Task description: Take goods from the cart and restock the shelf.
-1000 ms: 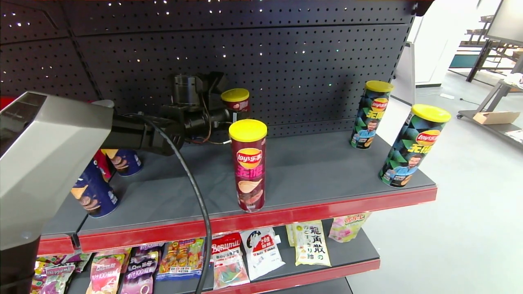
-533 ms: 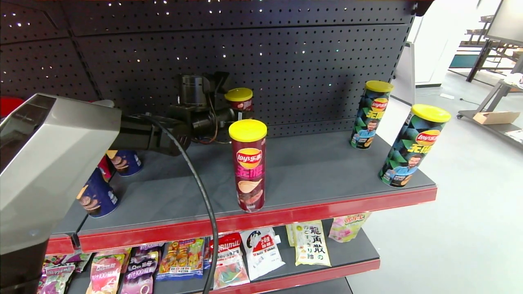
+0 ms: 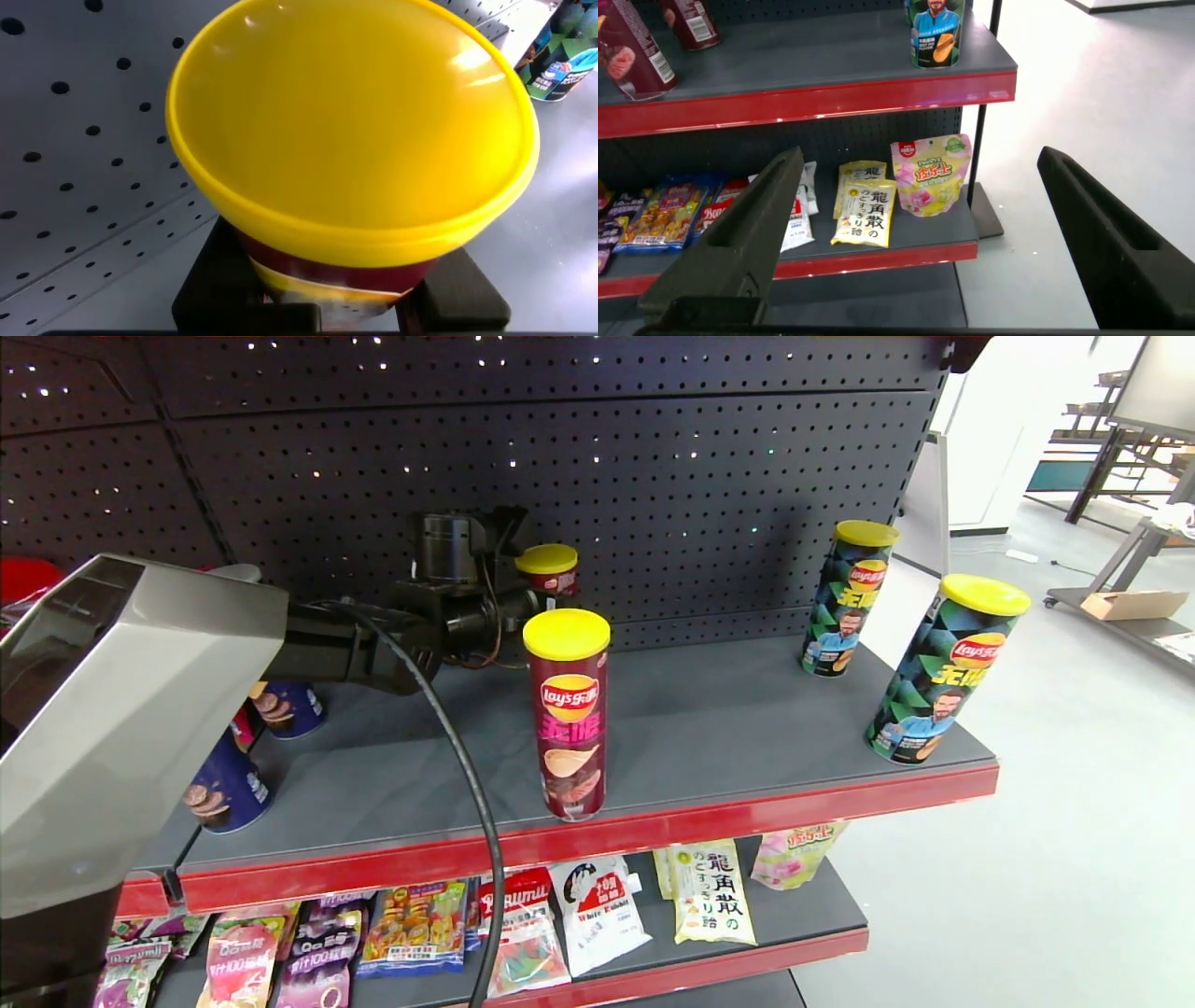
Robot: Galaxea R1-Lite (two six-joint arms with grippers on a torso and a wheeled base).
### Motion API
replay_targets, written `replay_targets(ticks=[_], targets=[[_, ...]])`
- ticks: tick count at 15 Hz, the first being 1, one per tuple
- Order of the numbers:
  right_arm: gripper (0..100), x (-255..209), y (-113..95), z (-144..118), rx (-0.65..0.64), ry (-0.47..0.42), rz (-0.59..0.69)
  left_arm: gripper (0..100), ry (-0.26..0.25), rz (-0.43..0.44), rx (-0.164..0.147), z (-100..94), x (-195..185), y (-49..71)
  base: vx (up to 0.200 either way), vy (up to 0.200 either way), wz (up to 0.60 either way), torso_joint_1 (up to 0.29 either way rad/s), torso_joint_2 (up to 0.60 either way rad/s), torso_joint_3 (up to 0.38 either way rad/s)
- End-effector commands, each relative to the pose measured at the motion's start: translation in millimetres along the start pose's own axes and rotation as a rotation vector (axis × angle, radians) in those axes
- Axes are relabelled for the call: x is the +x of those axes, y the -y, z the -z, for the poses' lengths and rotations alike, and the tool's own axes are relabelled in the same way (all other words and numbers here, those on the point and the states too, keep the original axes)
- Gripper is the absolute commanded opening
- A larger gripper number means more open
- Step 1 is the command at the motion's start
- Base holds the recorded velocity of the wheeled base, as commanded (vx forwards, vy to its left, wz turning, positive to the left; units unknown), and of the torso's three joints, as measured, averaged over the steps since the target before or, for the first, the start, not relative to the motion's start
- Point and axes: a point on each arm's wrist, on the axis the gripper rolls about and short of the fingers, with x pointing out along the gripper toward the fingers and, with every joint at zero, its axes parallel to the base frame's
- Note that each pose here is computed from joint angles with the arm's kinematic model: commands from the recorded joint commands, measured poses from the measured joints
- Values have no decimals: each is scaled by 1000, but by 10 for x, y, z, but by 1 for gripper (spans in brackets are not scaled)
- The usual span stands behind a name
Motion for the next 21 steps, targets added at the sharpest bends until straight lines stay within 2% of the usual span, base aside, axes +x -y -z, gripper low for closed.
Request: replay_targets(ticks=[1,7,8,15,18,19,21], targets=[[100,1,0,-1,0,-1,0,0,2,-3,0,-1,1,-1,0,0,0,0,0,0],[100,1,0,-1,0,-1,0,0,-15,-1,8,16,3,14,0,0,0,0,0,0],[100,1,0,-1,0,-1,0,100,-15,-1,8,16,3,14,0,0,0,0,0,0],[100,1,0,-1,0,-1,0,100,-22,-3,-2,-54,-75,24,0,0,0,0,0,0],[100,1,0,-1,0,-1,0,100,-115,-7,-12,-65,-336,25,0,0,0,0,0,0],[100,1,0,-1,0,-1,0,100,-171,-11,-23,-14,-466,24,0,0,0,0,0,0],[100,1,0,-1,0,-1,0,100,-213,-18,-31,53,-604,18,0,0,0,0,0,0]])
